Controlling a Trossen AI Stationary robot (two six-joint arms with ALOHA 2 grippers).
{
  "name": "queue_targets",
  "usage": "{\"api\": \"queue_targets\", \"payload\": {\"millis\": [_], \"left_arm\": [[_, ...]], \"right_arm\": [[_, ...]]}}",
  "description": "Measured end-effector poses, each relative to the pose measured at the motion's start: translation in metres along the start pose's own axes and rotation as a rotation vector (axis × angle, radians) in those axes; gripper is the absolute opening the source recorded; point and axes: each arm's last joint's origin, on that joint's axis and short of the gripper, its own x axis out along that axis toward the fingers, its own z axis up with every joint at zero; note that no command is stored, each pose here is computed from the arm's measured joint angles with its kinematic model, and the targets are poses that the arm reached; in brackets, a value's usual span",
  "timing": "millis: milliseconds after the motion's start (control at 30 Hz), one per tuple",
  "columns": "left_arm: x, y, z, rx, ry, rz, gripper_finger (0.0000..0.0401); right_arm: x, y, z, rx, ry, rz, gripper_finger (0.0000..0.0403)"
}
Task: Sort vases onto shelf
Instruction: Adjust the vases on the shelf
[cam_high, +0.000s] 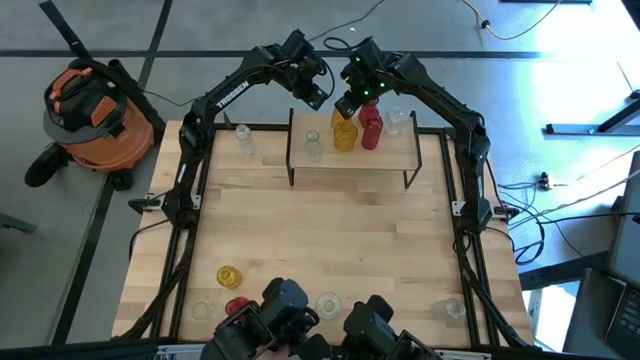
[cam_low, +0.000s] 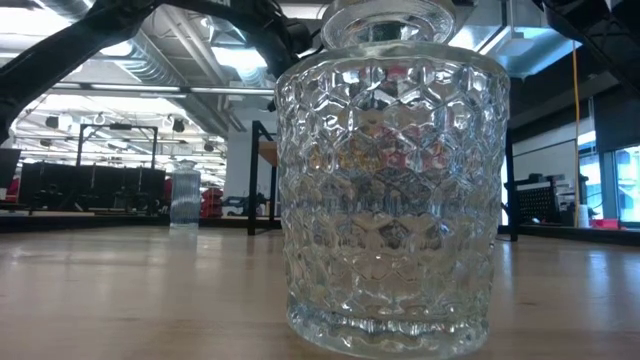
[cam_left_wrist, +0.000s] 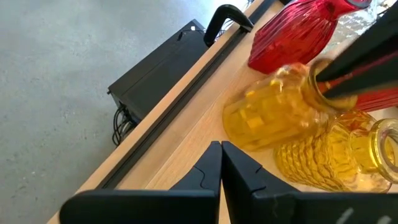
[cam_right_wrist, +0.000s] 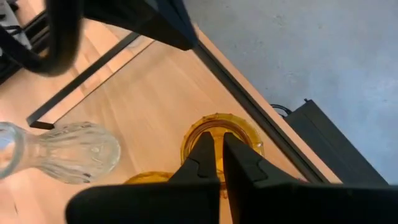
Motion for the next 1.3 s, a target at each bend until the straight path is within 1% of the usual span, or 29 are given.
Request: {"api": "queue_targets", "payload": {"millis": [167,800,900,1100,1167,1300], "left_arm": [[0.0,0.0,0.0,0.0,0.0,0.0,0.0],[0.0,0.0,0.0,0.013,0.002,0.0,0.0],[0.0,0.0,0.0,0.018,0.004,0.0,0.0],[0.0,0.0,0.0,0.018,0.004,0.0,0.0],[0.0,0.0,0.0,0.018,0.004,0.0,0.0],[0.0,0.0,0.0,0.018,0.004,0.0,0.0]], "right_arm": [[0.0,-0.001,0.001,0.001,-0.012,-0.027,0.0],[0.0,-0.001,0.002,0.058,-0.019,-0.018,0.0],[-0.004,-0.001,0.003,0.059,-0.022,-0.02,0.0],[-0.027,0.003,0.009,0.053,-0.07,-0.056,0.0],[-0.032,0.004,0.008,0.055,-0.064,-0.066,0.0],[-0.035,-0.001,-0.004,0.071,0.042,-0.182,0.0]]}}
